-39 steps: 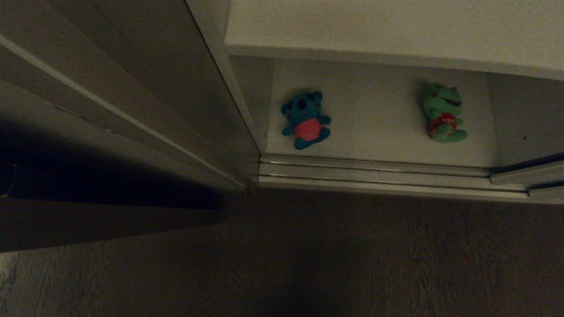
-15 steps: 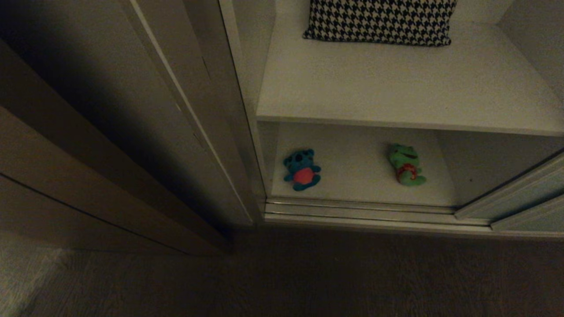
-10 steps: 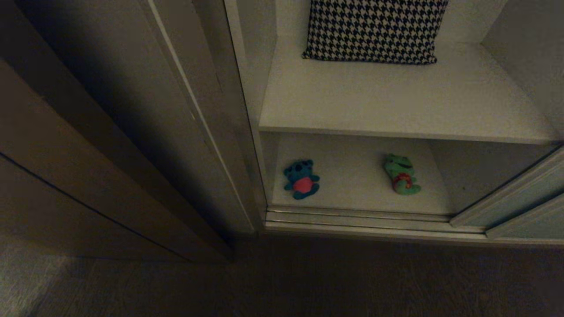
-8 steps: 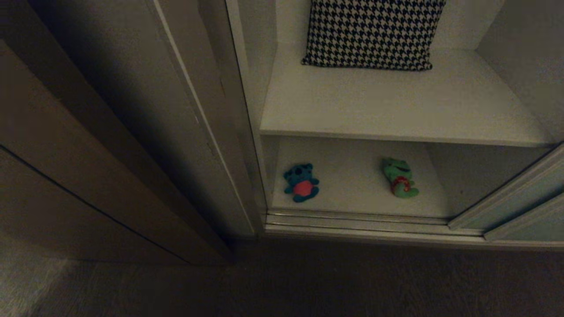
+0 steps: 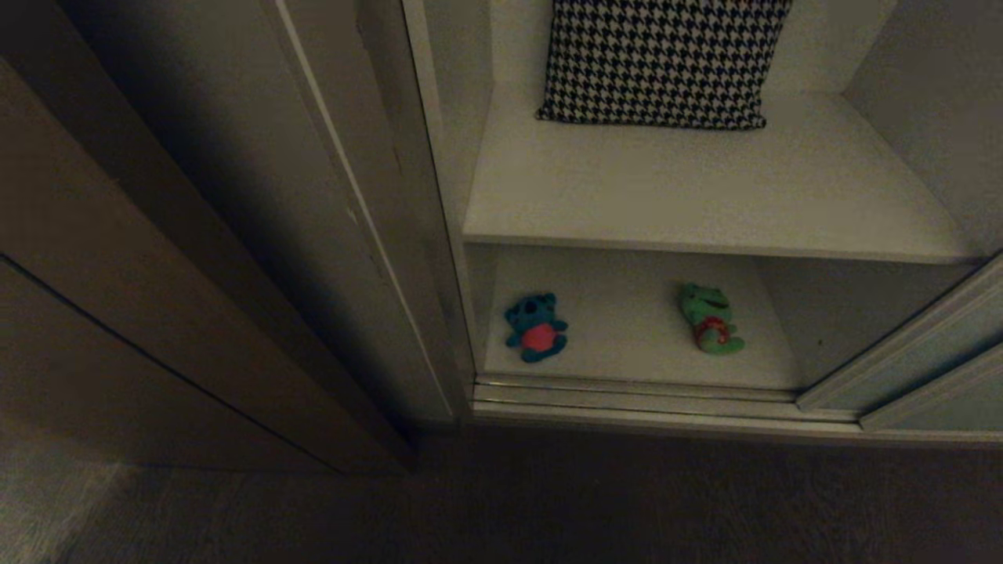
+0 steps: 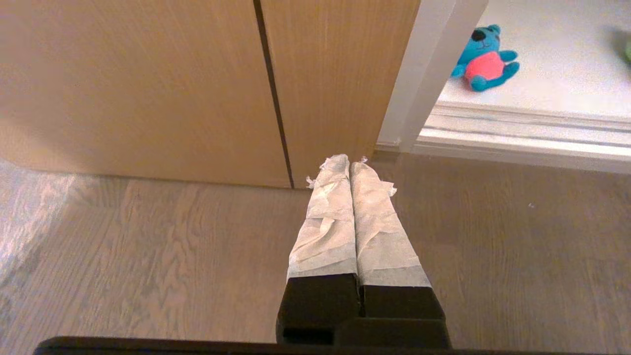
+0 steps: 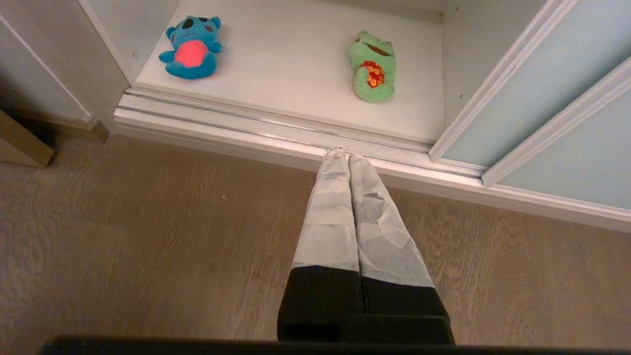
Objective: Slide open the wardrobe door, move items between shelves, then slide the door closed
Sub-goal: Close the door
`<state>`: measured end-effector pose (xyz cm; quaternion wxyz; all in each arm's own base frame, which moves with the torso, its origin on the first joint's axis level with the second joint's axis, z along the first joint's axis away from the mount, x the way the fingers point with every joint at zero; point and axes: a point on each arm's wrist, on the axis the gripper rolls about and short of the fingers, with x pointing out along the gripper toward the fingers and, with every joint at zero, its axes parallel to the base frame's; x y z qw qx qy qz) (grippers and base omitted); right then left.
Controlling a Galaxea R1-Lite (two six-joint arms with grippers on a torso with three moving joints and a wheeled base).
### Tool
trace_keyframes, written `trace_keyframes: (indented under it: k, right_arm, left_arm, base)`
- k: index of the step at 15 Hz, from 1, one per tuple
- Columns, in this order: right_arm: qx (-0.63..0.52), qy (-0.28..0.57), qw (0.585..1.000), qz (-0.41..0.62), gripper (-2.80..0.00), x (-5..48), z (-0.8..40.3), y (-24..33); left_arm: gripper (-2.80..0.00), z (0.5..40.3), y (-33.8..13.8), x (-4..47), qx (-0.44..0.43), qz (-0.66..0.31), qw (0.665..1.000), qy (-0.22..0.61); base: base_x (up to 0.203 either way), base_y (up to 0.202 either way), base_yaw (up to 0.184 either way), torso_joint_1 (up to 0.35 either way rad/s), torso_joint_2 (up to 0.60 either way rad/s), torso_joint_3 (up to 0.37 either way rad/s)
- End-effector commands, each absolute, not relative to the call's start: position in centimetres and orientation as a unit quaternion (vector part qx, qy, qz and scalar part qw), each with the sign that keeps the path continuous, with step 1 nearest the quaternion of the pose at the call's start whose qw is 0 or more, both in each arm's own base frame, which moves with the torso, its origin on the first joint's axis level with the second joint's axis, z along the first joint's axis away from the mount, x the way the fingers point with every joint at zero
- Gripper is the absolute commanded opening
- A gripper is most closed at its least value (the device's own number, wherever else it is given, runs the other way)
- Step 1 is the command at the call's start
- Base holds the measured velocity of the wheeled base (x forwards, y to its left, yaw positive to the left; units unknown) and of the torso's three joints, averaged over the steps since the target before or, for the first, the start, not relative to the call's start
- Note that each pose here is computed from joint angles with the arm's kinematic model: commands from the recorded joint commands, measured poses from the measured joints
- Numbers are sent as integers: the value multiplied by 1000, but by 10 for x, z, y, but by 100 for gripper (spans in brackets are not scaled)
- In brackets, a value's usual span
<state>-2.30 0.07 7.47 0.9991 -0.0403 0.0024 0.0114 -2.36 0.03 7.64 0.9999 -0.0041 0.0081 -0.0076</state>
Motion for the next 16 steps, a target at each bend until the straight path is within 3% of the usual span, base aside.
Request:
trace_keyframes:
  k: [1, 16]
  right_arm:
    - [-41, 3, 999, 12, -280, -23, 75, 1]
    - [-41, 3, 999, 12, -280, -23, 75, 1]
  left_arm:
    - [-280, 76, 0, -24, -5, -8, 1000, 9]
    - [-280, 77, 0, -24, -4, -8, 1000, 9]
  base:
    - [0, 0, 0, 3, -1, 62]
    - [0, 0, 0, 0, 0, 2]
